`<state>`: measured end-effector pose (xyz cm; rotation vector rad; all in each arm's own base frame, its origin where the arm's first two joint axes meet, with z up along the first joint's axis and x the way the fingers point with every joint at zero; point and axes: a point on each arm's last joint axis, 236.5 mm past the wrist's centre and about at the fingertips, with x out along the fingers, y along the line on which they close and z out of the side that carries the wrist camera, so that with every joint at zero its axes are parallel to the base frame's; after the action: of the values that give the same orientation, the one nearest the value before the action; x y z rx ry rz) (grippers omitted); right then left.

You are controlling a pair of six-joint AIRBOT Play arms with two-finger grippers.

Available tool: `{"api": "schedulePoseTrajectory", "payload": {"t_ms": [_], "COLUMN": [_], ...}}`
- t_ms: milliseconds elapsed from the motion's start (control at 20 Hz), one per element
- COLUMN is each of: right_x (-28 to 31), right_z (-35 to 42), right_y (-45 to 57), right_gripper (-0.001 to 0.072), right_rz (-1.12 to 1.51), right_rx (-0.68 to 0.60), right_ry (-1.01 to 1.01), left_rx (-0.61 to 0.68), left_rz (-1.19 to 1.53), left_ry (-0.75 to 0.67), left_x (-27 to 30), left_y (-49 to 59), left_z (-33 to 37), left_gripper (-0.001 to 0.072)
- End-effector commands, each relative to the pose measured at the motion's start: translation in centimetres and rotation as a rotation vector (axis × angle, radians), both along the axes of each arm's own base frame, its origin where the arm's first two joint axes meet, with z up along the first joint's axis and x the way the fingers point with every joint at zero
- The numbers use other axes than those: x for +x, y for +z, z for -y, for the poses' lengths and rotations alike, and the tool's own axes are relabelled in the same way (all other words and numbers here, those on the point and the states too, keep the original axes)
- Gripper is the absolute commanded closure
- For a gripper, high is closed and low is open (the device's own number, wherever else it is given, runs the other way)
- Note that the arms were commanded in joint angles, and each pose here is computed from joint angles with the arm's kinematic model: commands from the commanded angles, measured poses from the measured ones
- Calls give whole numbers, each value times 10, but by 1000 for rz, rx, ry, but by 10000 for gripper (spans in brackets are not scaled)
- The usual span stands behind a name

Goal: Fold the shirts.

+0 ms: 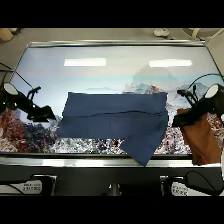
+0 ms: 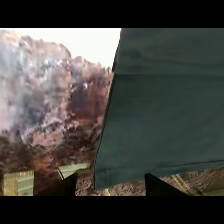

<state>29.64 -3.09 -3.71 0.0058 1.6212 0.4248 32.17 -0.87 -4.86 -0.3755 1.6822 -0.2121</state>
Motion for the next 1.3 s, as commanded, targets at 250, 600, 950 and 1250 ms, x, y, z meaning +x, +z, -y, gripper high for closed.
{"api": "schedulePoseTrajectory", "payload": {"t_ms": [250, 600, 950, 1250], "right_x": [-23, -54, -62, -68], "right_z": [-16, -47, -88, -87], "right_y": [-19, -36, -65, -82], "right_gripper": [329, 240, 267, 412], "right_rz": [63, -15, 14, 19], "right_rx": [39, 162, 313, 292], "right_ry": [-19, -3, -131, -170], "left_rx": [-27, -102, -151, -161], "left_rz": [-31, 46, 33, 28], "left_ry": [42, 146, 147, 125], "left_x": [-51, -27, -28, -32], "left_y": [-56, -58, -52, -48], "left_z": [16, 35, 48, 50], "left_gripper": [206, 490, 684, 684]}}
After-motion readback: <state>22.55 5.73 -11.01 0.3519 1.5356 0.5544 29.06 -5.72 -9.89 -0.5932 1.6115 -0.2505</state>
